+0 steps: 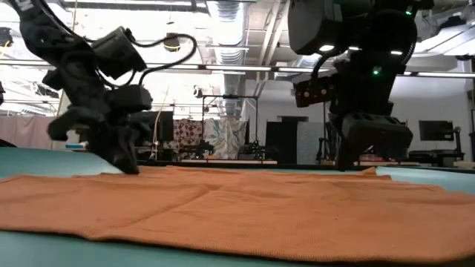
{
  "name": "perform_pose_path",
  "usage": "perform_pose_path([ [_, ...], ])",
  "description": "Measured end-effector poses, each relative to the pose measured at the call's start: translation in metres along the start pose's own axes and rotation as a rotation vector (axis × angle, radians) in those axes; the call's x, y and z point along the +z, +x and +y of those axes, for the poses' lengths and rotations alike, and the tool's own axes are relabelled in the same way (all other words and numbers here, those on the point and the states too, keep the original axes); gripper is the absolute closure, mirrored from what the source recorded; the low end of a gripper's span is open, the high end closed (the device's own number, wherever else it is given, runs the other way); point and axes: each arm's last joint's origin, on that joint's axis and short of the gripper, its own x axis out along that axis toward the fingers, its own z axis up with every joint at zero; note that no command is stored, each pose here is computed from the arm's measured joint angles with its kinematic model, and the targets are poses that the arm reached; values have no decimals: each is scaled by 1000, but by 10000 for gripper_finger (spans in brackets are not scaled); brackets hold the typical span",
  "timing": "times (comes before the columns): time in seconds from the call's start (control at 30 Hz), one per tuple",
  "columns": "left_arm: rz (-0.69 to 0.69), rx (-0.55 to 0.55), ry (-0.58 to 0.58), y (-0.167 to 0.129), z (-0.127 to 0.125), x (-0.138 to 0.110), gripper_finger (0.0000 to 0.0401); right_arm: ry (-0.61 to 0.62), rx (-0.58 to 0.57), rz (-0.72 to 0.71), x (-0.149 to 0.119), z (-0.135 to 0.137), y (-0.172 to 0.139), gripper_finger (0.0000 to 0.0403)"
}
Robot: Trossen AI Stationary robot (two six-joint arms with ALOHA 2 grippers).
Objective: Roll towel into tight, uniform cylinder
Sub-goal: Fold the orange table napkin
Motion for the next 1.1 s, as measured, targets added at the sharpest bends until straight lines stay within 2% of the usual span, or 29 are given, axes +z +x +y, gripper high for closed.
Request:
perform_pose_path([
  [0.27, 147, -16, -149, 7, -2, -13, 401, 61, 28, 65, -24, 16, -2, 398],
  [0.53, 215, -25, -293, -3, -11, -17, 401, 151, 20, 56, -44, 28, 3, 398],
  [0.77, 226, -29, -349, -14, -20, -18, 401, 167, 5, 58, -51, 33, 0, 398],
  [0.9, 194, -48, -342, -19, -26, -14, 401, 186, 6, 13, -47, 32, -4, 396],
  [1.0, 143, -53, -336, -27, -27, -3, 401, 198, -18, -85, -41, 24, -18, 384],
  [1.1, 94, 16, -302, -40, -27, 7, 401, 219, -23, -203, -36, 10, -39, 375],
])
